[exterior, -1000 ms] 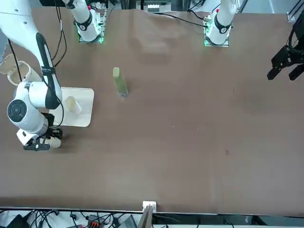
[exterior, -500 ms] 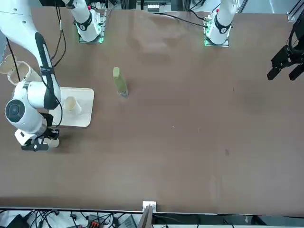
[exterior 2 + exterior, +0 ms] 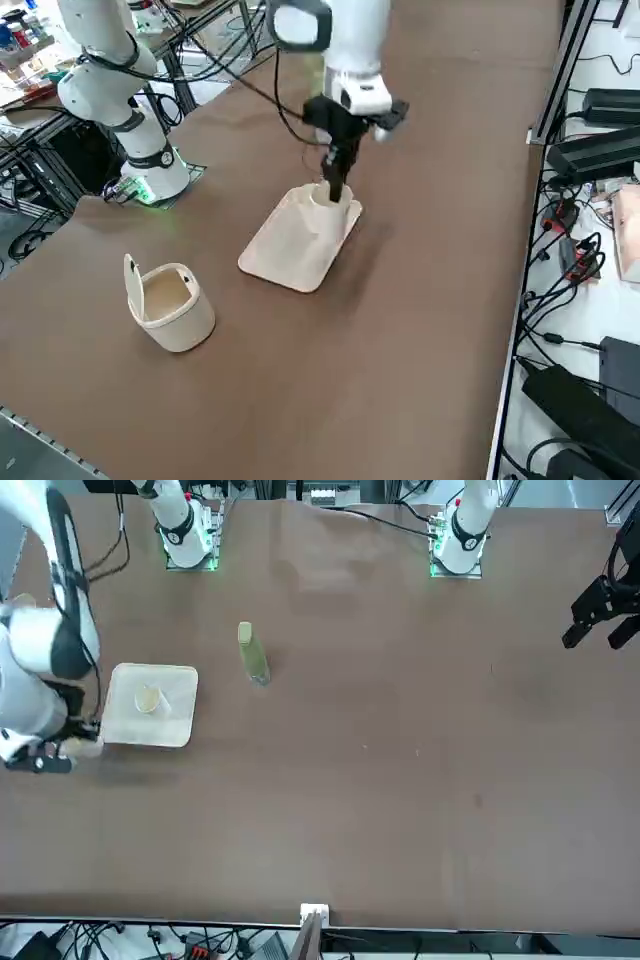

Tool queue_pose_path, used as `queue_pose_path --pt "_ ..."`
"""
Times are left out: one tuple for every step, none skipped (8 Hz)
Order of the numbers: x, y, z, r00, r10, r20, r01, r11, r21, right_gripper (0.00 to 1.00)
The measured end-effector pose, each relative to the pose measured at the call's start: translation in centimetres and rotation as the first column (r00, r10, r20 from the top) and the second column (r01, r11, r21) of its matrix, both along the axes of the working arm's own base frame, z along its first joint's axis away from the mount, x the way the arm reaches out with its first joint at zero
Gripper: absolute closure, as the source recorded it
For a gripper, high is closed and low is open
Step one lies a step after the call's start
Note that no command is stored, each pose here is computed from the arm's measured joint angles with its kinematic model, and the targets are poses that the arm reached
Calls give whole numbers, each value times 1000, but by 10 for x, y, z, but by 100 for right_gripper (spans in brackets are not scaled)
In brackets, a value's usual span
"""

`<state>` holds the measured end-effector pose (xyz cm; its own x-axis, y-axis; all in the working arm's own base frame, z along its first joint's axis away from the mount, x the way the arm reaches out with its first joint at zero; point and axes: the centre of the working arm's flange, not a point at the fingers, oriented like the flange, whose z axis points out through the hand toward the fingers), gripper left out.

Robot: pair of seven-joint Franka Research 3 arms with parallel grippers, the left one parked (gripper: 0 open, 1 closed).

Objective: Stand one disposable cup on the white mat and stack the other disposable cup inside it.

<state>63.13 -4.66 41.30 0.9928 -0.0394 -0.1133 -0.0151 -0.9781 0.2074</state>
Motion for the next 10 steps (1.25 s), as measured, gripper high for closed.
queue_pose_path --pt "-14 21 17 1000 -22 -12 22 999 25 98" --pt "-28 43 25 999 -35 -17 35 999 41 98" --pt "-42 65 24 999 -44 -25 45 998 43 98" --pt "-54 83 16 998 -46 -43 48 998 36 98" --pt "-64 93 6 997 -44 -65 46 999 30 98" --pt "-70 96 -4 996 -43 -83 45 999 26 98" --pt "-74 95 -13 995 -42 -85 44 999 27 98" --pt "-77 94 -23 996 -39 -78 42 999 31 98" --pt "-80 94 -33 997 -36 -75 38 999 34 98" --pt "-84 94 -43 996 -37 -76 40 999 34 98"
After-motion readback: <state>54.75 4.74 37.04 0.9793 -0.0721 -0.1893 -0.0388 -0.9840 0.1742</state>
